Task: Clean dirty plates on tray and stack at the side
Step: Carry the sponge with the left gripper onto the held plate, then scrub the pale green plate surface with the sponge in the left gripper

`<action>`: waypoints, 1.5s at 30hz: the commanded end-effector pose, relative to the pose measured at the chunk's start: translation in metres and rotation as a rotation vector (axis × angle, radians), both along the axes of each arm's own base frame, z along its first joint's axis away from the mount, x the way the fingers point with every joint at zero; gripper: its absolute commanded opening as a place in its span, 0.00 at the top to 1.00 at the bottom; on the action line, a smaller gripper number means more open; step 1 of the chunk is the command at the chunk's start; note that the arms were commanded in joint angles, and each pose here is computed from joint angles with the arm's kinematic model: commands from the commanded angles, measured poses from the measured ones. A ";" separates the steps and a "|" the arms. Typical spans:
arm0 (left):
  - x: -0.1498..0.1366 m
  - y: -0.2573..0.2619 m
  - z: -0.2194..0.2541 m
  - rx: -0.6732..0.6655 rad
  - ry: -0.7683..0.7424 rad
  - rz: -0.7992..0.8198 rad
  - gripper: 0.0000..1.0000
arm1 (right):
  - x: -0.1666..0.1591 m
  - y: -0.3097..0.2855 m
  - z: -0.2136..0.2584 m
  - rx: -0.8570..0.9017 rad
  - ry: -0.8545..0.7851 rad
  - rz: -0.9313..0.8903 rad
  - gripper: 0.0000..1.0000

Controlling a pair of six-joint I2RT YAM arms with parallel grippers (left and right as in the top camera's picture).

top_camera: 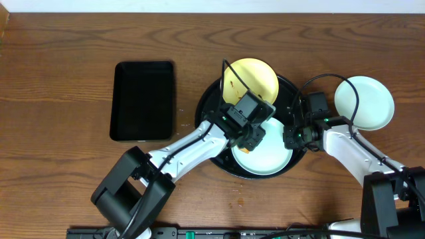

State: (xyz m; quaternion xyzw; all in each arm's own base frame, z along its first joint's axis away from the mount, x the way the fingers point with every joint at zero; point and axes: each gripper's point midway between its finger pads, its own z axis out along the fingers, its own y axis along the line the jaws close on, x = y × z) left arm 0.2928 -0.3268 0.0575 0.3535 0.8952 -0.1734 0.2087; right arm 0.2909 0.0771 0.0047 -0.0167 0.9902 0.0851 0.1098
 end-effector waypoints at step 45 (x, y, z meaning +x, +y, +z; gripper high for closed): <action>-0.007 0.021 -0.103 0.199 0.070 -0.064 0.93 | -0.005 0.000 -0.006 -0.008 0.013 0.005 0.99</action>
